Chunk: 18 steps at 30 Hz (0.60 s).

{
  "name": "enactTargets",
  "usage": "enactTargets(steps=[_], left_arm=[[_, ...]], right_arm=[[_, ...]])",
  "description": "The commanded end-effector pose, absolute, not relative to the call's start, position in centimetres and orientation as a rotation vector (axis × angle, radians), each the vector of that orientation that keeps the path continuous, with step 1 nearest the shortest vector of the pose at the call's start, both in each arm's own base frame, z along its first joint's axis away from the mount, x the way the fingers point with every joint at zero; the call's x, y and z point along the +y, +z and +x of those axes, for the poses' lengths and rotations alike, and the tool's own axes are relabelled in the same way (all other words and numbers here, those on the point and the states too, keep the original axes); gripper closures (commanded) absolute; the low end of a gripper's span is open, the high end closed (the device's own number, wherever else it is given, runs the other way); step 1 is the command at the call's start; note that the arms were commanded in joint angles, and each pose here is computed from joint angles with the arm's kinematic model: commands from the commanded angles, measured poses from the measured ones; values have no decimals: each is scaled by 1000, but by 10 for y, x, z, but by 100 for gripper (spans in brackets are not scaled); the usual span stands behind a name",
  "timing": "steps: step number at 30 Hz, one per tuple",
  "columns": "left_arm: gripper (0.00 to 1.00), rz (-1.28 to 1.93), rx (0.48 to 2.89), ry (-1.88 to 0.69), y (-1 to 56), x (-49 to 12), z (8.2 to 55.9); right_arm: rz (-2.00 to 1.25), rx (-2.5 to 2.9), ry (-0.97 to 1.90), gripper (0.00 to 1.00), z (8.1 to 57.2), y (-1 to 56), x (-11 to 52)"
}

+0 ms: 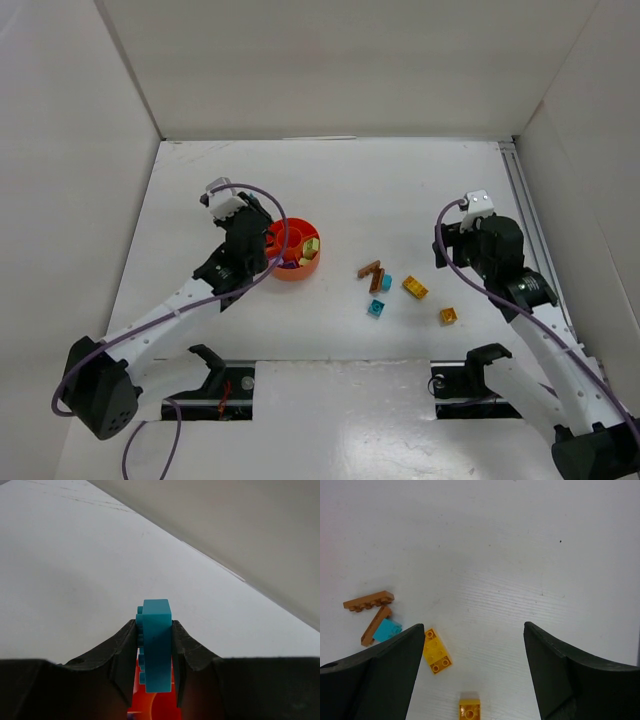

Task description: Sort the legos into containers by color

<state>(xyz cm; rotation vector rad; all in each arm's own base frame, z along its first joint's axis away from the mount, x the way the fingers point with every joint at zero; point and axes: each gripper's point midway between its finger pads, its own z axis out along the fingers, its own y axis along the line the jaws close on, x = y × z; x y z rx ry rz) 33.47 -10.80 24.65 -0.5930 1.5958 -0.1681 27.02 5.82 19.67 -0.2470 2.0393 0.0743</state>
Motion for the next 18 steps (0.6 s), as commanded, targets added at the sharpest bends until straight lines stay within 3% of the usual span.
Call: enactTargets(steps=[1,18], left_arm=[[99,-618,1537,-190,251,-98,341],[100,-548,1729,-164,160,-118,357]], right_arm=[[-248,2006,80,15,279,201,60],[-247,2034,68,15,279,195,59]])
